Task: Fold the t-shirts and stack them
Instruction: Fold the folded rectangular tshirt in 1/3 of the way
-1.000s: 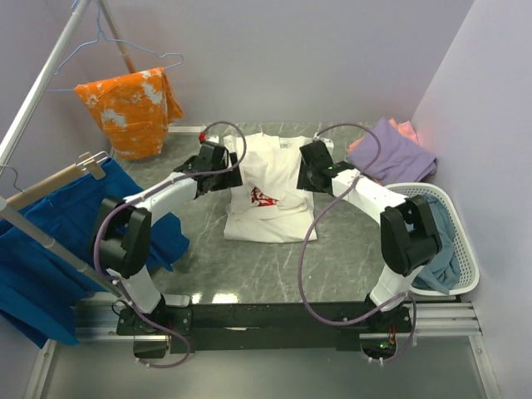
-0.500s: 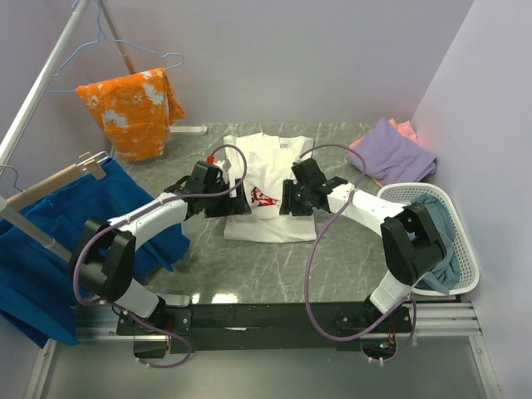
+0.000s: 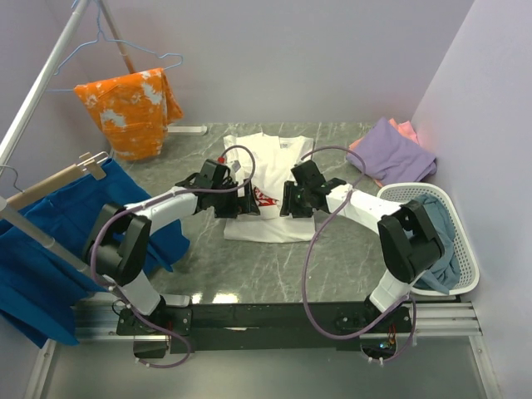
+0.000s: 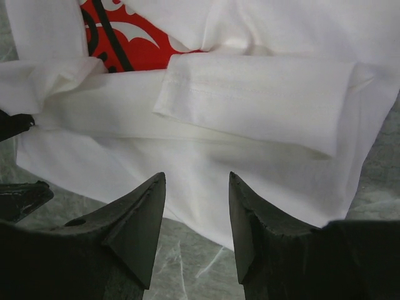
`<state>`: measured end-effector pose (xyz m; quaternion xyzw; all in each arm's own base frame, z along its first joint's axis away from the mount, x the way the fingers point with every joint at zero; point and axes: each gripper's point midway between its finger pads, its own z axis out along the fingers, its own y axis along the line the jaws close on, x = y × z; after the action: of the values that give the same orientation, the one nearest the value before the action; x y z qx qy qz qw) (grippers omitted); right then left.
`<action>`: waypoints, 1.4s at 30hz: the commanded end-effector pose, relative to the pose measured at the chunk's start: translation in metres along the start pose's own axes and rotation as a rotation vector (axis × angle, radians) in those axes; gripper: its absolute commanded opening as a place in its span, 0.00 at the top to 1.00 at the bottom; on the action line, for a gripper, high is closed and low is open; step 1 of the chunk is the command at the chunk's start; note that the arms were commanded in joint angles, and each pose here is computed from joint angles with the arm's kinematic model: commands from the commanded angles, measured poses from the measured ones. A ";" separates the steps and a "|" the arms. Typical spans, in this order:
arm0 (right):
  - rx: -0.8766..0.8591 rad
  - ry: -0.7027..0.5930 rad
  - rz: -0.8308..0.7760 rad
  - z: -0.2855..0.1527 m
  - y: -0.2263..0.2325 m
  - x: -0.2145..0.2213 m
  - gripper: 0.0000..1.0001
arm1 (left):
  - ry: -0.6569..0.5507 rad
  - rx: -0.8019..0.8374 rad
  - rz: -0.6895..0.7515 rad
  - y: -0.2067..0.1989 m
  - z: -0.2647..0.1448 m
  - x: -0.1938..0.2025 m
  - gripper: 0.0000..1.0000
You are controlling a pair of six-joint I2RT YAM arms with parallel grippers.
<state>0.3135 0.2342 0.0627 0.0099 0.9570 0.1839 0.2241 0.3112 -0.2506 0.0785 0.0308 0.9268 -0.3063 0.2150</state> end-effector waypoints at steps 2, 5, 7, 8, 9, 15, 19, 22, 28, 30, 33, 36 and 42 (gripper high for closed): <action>0.035 -0.041 0.008 0.011 -0.004 -0.010 0.48 | -0.040 0.043 0.022 -0.014 0.011 -0.023 0.01; 0.070 -0.041 0.001 0.017 -0.009 -0.013 0.48 | -0.038 0.033 0.019 -0.011 0.017 -0.025 0.01; 0.087 -0.037 -0.004 0.022 -0.011 -0.015 0.48 | -0.038 0.021 0.016 -0.009 0.020 -0.027 0.00; 0.087 -0.039 -0.005 0.024 -0.011 -0.016 0.48 | -0.038 0.017 0.017 -0.008 0.021 -0.027 0.00; 0.089 -0.035 -0.007 0.026 -0.011 -0.016 0.48 | -0.041 0.012 0.020 -0.007 0.022 -0.029 0.01; 0.145 -0.078 -0.014 0.034 -0.020 -0.035 0.47 | -0.072 -0.029 0.045 -0.004 0.027 -0.046 0.01; 0.161 -0.107 -0.016 0.037 -0.025 -0.051 0.47 | -0.098 -0.059 0.067 -0.002 0.031 -0.060 0.01; 0.171 -0.128 -0.010 0.038 -0.030 -0.066 0.47 | -0.110 -0.077 0.081 0.000 0.037 -0.070 0.01; 0.174 -0.169 0.000 0.044 -0.034 -0.096 0.47 | -0.147 -0.086 0.098 0.002 0.048 -0.097 0.01; 0.181 -0.178 0.006 0.046 -0.039 -0.106 0.47 | -0.166 -0.082 0.102 0.004 0.049 -0.110 0.00; 0.168 -0.211 0.016 0.051 -0.040 -0.129 0.47 | -0.206 -0.108 0.112 0.010 0.049 -0.131 0.01; 0.184 -0.226 0.025 0.054 -0.047 -0.143 0.47 | -0.273 -0.178 0.096 0.022 0.035 -0.153 0.01; 0.156 -0.320 0.030 0.022 -0.047 -0.170 0.47 | -0.432 -0.196 0.104 0.014 -0.028 -0.178 0.01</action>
<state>0.4570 0.1868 0.0468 0.0719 0.9462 0.0944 0.3011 0.4604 -0.2264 0.0906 -0.0082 0.9174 -0.2048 0.3411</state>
